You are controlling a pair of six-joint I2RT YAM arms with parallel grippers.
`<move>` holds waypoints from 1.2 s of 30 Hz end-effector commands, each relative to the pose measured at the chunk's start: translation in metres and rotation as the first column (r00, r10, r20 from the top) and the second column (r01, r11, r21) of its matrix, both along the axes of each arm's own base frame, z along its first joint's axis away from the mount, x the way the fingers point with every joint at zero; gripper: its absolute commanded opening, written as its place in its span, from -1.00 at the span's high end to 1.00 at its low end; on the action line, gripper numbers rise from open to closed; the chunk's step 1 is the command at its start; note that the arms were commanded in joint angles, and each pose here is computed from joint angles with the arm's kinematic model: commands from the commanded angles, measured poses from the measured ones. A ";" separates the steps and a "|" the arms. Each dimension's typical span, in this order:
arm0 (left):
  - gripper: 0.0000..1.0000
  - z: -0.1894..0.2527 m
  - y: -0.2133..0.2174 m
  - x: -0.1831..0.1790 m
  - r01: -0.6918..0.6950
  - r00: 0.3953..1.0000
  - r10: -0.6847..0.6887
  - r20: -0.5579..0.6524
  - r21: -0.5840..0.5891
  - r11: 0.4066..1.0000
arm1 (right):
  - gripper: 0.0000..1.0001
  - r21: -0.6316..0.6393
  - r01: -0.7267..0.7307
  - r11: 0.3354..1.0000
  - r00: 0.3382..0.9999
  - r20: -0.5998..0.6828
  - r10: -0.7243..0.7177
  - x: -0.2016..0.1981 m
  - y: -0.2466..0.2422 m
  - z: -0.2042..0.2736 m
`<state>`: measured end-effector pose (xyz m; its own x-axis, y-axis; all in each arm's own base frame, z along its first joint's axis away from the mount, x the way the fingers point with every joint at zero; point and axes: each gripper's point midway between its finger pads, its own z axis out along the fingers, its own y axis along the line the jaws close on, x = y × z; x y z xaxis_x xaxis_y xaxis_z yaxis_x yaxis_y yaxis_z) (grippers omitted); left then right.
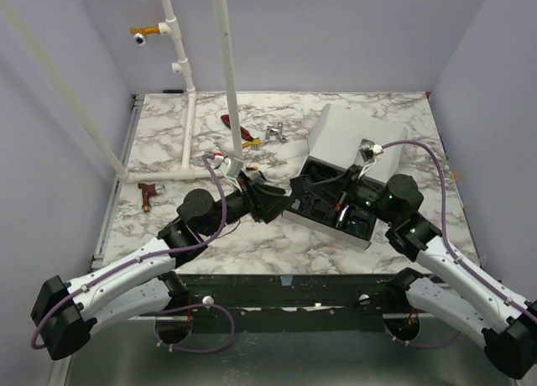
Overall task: Sort the hair-cutting tools
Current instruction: Pick up the haircut tool at the center of the board.
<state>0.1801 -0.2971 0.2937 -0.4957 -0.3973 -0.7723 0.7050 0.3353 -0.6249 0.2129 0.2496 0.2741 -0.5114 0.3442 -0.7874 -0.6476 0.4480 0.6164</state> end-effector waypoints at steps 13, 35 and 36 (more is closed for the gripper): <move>-0.01 0.006 -0.012 0.008 0.034 0.999 -0.034 0.004 -0.010 0.999 | 0.99 0.071 -0.107 0.992 0.994 0.039 0.105 -0.018 0.009 0.013; 0.63 0.008 -0.022 0.004 0.117 0.993 -0.117 0.014 -0.017 0.993 | 0.99 0.073 -0.136 0.988 0.990 0.055 0.132 -0.026 0.008 0.004; 0.68 0.007 -0.022 0.004 0.119 0.993 -0.118 0.014 -0.015 0.993 | 0.99 0.073 -0.135 0.988 0.990 0.055 0.131 -0.026 0.008 0.003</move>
